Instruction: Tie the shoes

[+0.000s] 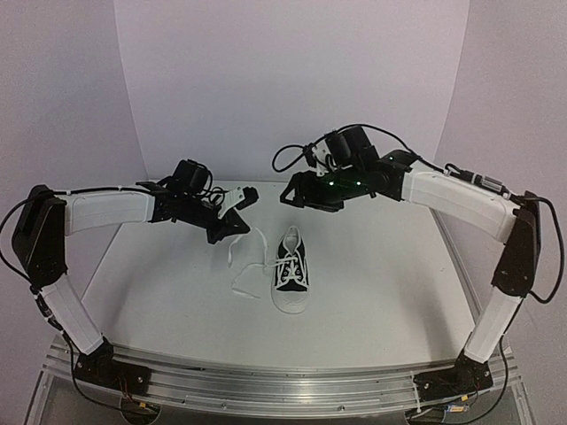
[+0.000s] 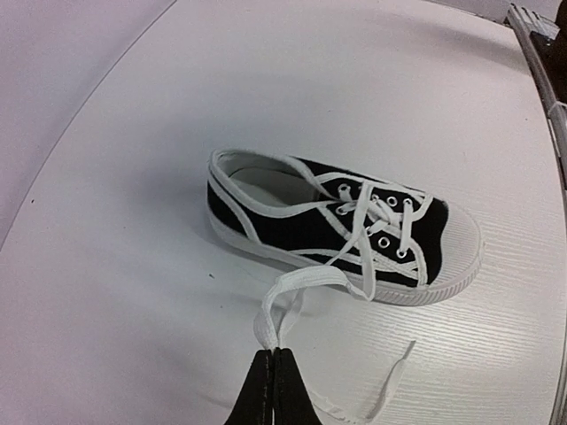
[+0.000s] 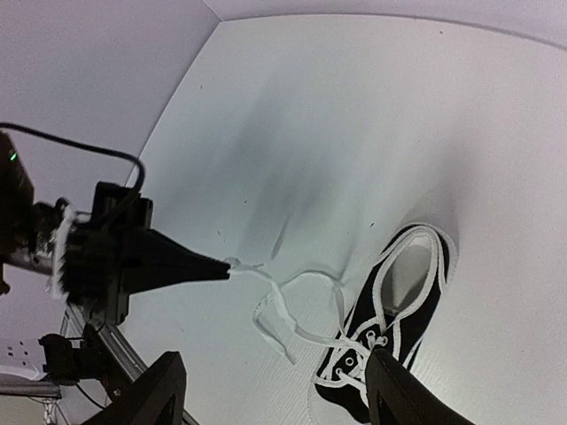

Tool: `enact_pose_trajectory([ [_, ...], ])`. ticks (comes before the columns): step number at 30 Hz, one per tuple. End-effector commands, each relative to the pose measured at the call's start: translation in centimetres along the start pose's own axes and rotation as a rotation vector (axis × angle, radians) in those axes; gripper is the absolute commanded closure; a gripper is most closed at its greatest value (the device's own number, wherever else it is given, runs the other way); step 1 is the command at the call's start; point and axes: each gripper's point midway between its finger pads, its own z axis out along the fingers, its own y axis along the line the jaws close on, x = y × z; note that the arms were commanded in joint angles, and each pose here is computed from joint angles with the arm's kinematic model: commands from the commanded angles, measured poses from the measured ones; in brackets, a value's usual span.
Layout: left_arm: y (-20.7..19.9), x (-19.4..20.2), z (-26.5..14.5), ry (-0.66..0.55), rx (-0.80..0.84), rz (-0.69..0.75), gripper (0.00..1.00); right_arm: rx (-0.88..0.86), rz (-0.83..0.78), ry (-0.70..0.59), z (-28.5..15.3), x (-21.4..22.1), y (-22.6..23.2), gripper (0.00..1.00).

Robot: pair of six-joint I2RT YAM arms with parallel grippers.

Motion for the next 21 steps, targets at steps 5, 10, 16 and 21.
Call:
enact_pose_trajectory([
  [5, 3.0, 1.3, 0.4, 0.012, -0.075, -0.025, 1.00, -0.212, -0.485, 0.181, 7.4, 12.4, 9.0, 0.29],
  [10, 3.8, 4.1, 0.7, 0.068, -0.096, -0.081, 1.00, -0.336, -0.562, 0.144, 12.3, 13.7, 10.9, 0.33],
  [16, 3.9, 5.9, 1.0, 0.102, -0.094, -0.112, 1.00, -0.273, -0.625, 0.165, 17.2, 15.3, 8.8, 0.33],
  [21, 3.7, 6.1, 1.2, 0.099, -0.081, -0.103, 1.00, -0.216, -0.615, 0.196, 19.2, 16.8, 6.8, 0.34],
])
